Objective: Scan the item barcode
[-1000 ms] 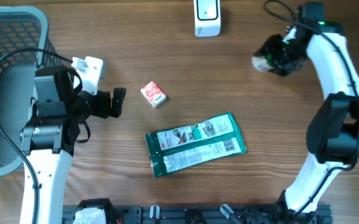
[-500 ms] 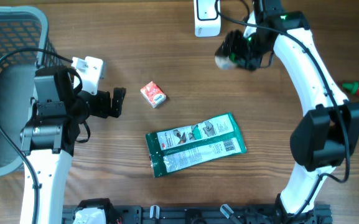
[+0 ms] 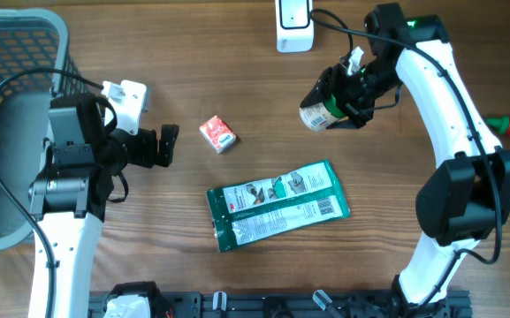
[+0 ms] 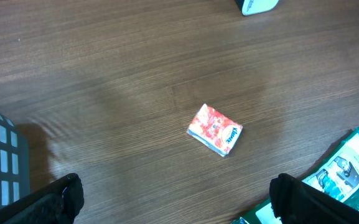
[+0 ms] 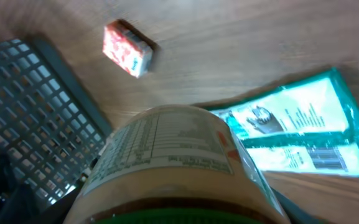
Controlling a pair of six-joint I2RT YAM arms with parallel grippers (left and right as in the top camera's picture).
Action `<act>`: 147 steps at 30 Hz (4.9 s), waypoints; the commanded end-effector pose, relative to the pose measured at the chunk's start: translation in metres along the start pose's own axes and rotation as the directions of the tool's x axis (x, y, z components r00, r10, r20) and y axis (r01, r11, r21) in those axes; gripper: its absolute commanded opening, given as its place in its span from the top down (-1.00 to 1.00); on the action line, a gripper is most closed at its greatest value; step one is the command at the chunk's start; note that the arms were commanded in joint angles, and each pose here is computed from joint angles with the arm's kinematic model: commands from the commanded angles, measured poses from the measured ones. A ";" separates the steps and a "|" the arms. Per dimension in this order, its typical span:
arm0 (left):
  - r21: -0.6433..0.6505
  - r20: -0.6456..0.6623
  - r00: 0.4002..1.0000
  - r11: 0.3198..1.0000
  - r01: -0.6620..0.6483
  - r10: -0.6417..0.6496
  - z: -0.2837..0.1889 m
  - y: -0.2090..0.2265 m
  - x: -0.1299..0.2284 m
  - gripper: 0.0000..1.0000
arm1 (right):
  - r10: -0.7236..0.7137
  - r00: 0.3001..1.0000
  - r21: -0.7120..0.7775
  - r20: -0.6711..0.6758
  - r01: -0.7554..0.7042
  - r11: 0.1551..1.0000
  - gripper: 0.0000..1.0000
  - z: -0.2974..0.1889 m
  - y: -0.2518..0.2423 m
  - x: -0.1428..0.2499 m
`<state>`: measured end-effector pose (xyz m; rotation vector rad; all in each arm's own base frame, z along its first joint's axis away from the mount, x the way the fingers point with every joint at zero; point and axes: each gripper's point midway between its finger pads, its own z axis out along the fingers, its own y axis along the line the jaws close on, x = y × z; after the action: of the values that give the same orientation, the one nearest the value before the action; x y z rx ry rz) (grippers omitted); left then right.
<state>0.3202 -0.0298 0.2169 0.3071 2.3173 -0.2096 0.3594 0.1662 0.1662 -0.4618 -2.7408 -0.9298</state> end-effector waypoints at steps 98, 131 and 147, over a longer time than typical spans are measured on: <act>0.015 -0.001 1.000 1.000 0.014 -0.014 0.001 -0.001 0.002 -1.00 | 0.131 0.325 -0.032 0.937 -0.290 0.956 -0.99 -0.357 -0.175 -0.128; 0.015 -0.001 1.000 1.000 0.014 -0.014 0.001 -0.001 0.002 -1.00 | 0.632 0.751 0.319 0.192 -0.656 0.684 -0.96 0.122 -0.027 0.066; 0.015 -0.001 1.000 1.000 0.014 -0.014 0.001 -0.001 0.002 -1.00 | 0.621 0.736 0.552 0.269 -0.646 0.527 -0.77 0.182 -0.101 0.070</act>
<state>0.3202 -0.0298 0.2169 0.3071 2.3173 -0.2096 0.2507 0.2275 0.0077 -1.2094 -2.3162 0.0763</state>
